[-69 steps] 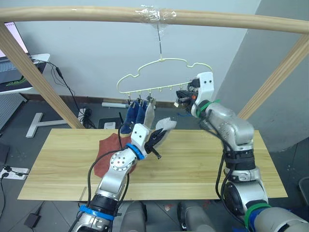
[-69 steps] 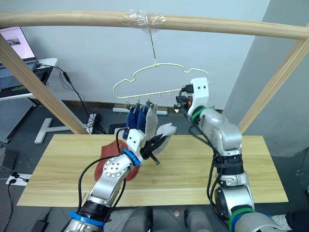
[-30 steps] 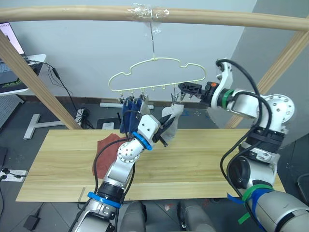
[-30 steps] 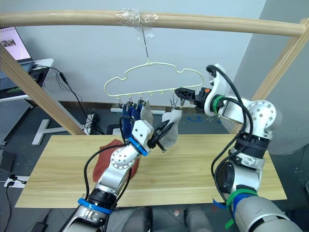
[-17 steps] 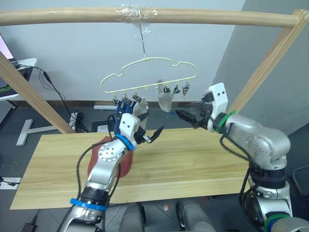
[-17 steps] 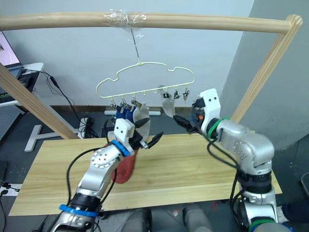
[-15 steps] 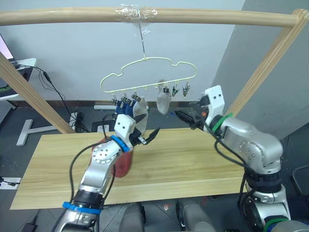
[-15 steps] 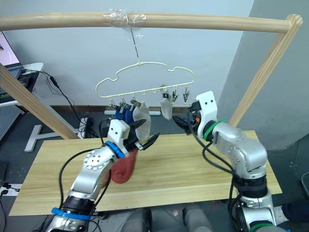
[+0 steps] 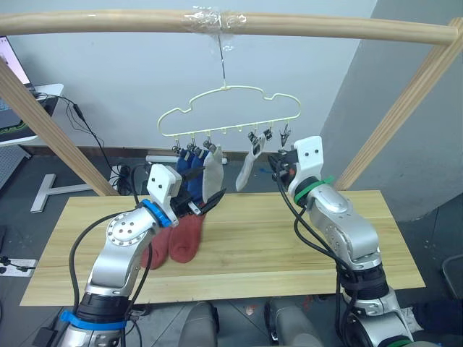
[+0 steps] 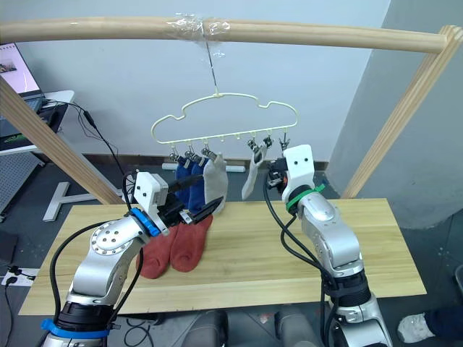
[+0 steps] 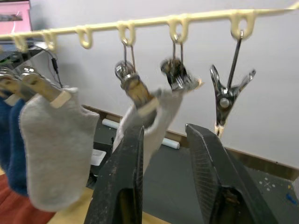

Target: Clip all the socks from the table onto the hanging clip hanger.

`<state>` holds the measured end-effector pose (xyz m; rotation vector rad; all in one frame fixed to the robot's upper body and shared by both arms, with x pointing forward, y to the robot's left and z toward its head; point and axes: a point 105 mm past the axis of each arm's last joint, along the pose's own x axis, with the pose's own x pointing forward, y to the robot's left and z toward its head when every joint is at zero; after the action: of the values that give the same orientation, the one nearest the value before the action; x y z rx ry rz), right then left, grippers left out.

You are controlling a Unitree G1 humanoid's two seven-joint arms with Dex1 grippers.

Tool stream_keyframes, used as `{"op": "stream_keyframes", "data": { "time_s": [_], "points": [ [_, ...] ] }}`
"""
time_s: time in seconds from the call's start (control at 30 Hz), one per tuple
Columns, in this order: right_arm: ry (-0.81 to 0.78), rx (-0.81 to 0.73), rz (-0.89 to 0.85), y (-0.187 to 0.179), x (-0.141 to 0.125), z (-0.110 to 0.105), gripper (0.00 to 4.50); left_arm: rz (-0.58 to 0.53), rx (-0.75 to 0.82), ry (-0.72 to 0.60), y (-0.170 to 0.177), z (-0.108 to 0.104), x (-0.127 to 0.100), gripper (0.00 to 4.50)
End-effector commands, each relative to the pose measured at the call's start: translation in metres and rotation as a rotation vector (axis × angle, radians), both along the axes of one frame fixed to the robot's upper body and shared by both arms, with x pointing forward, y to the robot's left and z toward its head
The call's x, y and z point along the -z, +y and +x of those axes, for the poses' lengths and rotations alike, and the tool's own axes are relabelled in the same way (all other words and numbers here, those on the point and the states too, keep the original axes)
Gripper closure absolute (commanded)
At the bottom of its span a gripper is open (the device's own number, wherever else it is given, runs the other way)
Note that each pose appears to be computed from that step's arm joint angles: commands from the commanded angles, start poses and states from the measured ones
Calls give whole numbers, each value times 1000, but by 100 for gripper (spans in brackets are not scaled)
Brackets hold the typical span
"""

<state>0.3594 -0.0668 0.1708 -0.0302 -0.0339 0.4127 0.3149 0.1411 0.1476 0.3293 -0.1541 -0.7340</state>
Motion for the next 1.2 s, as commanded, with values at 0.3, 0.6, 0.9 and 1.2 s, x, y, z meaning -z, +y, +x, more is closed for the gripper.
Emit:
{"op": "stream_keyframes", "data": {
  "time_s": [0.3,0.6,0.9,1.2],
  "points": [
    [-95,67,69,9,-25,25,311,-19,7,-59,2,-6,-20,52],
    [-134,92,76,15,-33,34,311,-24,-13,-57,5,-6,-20,52],
    [-165,122,87,17,-41,44,311,-25,-14,-59,5,-6,-20,52],
    [-167,131,76,17,-39,46,311,-57,-7,-72,3,-8,-26,52]
  ]
}}
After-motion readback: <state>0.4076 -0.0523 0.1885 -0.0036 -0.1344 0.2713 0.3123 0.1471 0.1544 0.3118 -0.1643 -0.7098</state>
